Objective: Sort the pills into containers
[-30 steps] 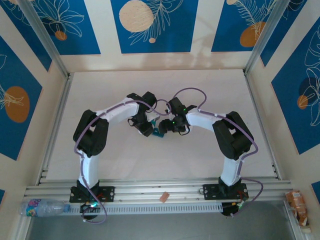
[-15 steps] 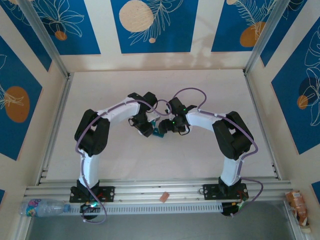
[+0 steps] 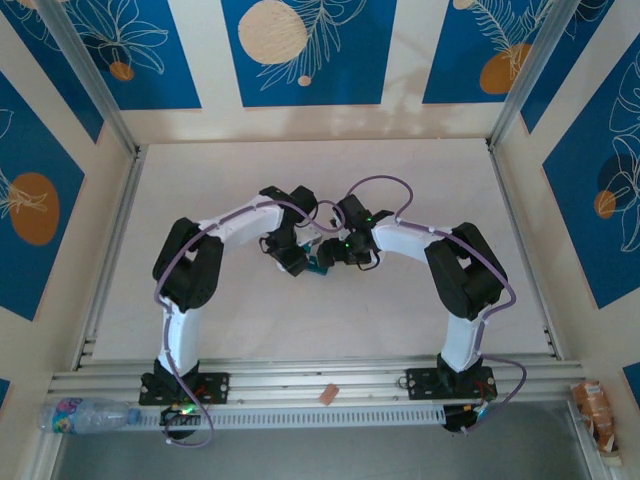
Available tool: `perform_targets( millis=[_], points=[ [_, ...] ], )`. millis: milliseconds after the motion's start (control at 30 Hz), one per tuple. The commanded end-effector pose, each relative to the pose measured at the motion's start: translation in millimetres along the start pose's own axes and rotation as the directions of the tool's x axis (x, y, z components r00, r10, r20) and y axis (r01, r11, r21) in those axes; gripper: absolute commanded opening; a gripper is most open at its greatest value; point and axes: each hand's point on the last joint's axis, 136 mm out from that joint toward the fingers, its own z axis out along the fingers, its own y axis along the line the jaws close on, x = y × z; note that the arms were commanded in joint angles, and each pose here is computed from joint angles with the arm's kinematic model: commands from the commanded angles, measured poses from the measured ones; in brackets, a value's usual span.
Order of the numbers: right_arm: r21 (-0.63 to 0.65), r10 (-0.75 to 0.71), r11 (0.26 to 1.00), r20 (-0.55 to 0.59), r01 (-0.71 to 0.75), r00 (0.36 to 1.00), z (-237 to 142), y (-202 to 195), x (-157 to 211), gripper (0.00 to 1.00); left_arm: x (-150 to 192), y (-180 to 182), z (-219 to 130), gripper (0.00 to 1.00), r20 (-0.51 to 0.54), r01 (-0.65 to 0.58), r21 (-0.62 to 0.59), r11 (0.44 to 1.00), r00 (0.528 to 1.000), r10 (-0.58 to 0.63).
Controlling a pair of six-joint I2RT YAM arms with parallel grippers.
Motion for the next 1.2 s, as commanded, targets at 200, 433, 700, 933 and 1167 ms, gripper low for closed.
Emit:
perform_targets(
  millis=[200,433,700,933,1167],
  points=[
    [0.011,-0.008,1.000,-0.031,0.008,0.999,8,1,7,0.78,3,1,3,0.00,-0.051,-0.031,-0.020,0.999,0.998,0.030],
    [0.009,-0.009,1.000,-0.032,0.009,0.999,9,1,7,0.78,2,4,0,0.00,-0.059,-0.035,-0.041,0.999,0.998,0.032],
    [0.005,-0.010,1.000,-0.034,0.010,0.999,10,3,8,0.78,6,5,6,0.00,-0.095,-0.044,-0.053,0.998,0.995,0.038],
    [0.004,-0.011,1.000,-0.035,0.011,0.999,10,4,8,0.78,9,10,9,0.00,-0.140,-0.068,-0.090,0.994,0.989,0.055],
    [0.004,-0.014,1.000,-0.035,0.014,0.999,10,4,8,0.78,12,13,7,0.00,-0.158,-0.084,-0.124,0.989,0.985,0.064]
  ],
)
